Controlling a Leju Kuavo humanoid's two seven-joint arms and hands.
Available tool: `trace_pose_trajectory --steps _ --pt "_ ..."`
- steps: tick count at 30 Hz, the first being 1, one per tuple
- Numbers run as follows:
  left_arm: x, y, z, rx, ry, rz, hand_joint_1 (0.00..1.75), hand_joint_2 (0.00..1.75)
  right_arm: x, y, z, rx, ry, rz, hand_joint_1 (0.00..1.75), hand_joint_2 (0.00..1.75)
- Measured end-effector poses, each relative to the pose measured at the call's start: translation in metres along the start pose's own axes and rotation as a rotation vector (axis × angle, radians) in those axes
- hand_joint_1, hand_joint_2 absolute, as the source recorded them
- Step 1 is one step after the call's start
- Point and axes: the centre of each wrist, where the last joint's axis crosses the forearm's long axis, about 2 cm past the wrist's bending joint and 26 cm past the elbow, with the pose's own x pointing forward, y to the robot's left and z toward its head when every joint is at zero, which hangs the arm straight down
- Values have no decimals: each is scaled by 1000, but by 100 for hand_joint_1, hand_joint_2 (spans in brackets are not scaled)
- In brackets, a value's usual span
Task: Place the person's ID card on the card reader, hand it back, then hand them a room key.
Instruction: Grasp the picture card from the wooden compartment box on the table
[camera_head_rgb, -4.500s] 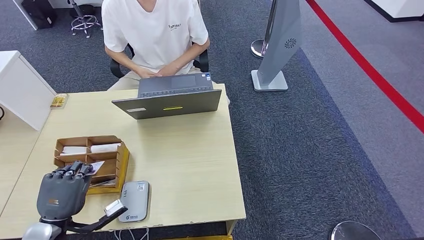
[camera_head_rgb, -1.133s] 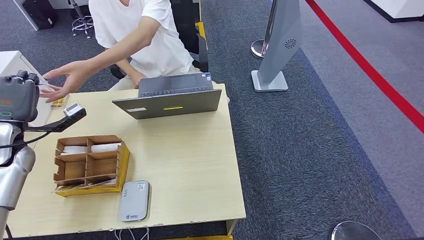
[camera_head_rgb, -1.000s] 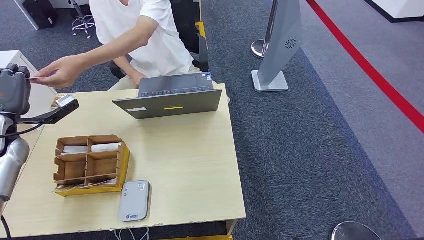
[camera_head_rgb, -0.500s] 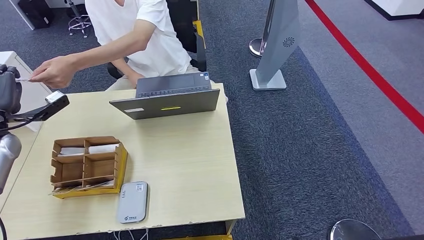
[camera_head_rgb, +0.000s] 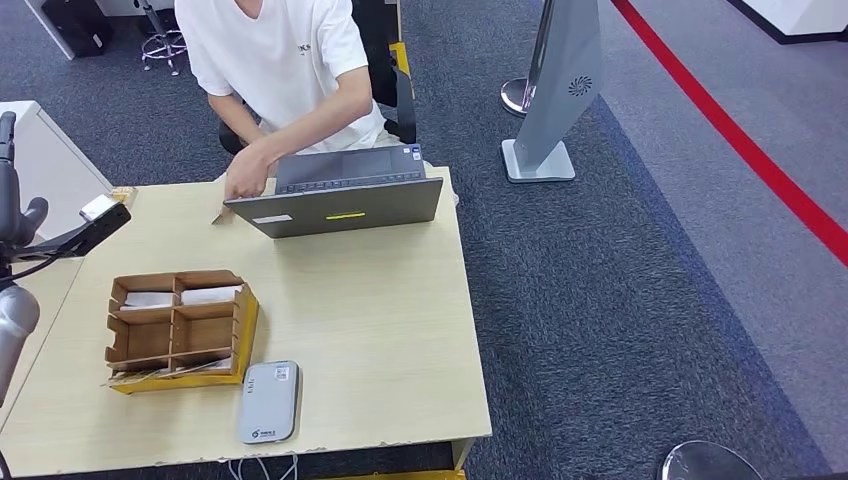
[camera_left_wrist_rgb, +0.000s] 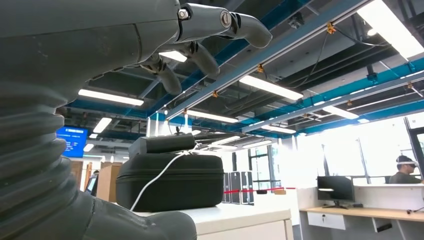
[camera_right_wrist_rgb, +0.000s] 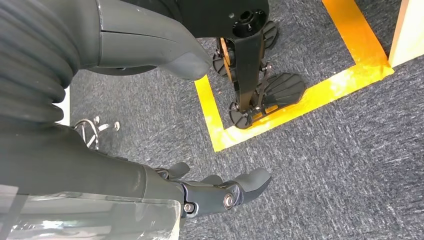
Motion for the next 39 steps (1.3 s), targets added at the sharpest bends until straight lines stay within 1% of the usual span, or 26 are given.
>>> trace_pose_trajectory --steps 3,5,9,12,14,18,21,24,28,33,35,39 --pt "6 -5 16 11 -16 37 0 175 -2 -1 0 -2 1 -9 0 175" --pt "14 -9 37 24 -37 74 0 175 -6 -2 0 -5 2 -20 0 175" --pt "41 -15 102 32 -111 137 0 175 -15 -6 0 -15 13 -53 0 175" --pt "61 -10 150 29 -170 178 0 175 -19 -8 1 -22 22 -70 0 175" --pt "69 -4 167 35 -183 200 0 175 -20 -8 1 -25 25 -77 0 175" --pt "77 7 191 52 -209 231 0 175 -21 -9 1 -29 25 -96 0 175" --pt "91 14 221 46 -243 255 0 175 -22 -9 1 -34 24 -116 0 175" --pt "102 21 247 40 -238 280 0 175 -22 -9 1 -39 23 -135 0 175" --pt "111 27 269 32 -217 312 0 175 -22 -10 1 -46 23 -148 0 175" --pt "116 30 281 -6 -175 351 0 175 -23 -10 1 -54 26 -159 0 175" --pt "118 29 283 -49 -151 368 0 175 -23 -10 1 -54 28 -162 0 175" --pt "120 24 285 -185 -104 387 0 175 -23 -10 1 -54 34 -164 0 175"
